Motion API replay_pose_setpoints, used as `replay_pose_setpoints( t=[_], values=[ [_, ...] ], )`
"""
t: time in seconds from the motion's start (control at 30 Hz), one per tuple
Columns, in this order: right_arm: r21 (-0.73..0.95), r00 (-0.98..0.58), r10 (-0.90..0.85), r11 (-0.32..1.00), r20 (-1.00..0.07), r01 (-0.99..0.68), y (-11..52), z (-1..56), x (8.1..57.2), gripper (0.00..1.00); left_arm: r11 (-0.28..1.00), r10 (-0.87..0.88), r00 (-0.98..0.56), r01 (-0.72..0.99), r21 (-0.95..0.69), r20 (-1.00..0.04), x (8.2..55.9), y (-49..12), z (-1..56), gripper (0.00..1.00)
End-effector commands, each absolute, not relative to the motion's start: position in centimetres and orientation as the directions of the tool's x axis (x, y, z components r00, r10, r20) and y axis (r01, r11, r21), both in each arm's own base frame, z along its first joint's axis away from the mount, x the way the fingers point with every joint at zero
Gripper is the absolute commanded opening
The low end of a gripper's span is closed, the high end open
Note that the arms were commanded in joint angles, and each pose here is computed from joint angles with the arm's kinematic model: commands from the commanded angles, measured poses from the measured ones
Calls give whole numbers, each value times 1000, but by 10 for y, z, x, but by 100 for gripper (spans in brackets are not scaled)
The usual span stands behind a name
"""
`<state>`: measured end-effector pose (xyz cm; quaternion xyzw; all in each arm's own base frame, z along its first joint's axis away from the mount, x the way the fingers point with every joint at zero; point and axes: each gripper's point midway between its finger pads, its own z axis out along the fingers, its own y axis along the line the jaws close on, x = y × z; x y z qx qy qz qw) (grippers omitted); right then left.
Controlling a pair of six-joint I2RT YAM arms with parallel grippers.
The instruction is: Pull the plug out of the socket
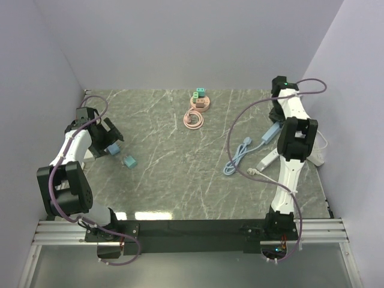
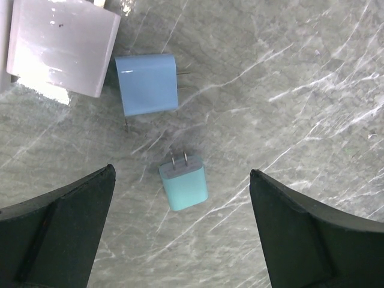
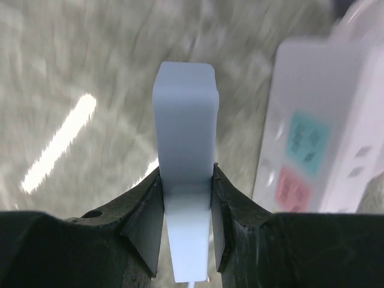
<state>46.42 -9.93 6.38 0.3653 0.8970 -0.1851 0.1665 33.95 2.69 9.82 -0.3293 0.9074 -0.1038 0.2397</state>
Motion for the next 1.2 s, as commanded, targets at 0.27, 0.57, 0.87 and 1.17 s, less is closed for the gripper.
replay_pose_setpoints(
  t=[0.27,0.57,0.87,1.17],
  values=[
    [-19,-631,601,717,-490,697,-114,95,510,61,759,-649,-651,-513,-401,-394,351,23,127,100],
    [209,-534,508,827,-676,523,-72,207,516,95,754,-654,-631,-493,-435,-417,352,19,137,99],
    [336,-730,268,940,-629,56,98,198,553,93,750,-655,-646,-491,-442,-392,353,15,132,100],
    [285,-753,72,946,-654,-157,215,157,546,93,739,-665,-639,-488,-465,-387,354,13,132,99]
  ],
)
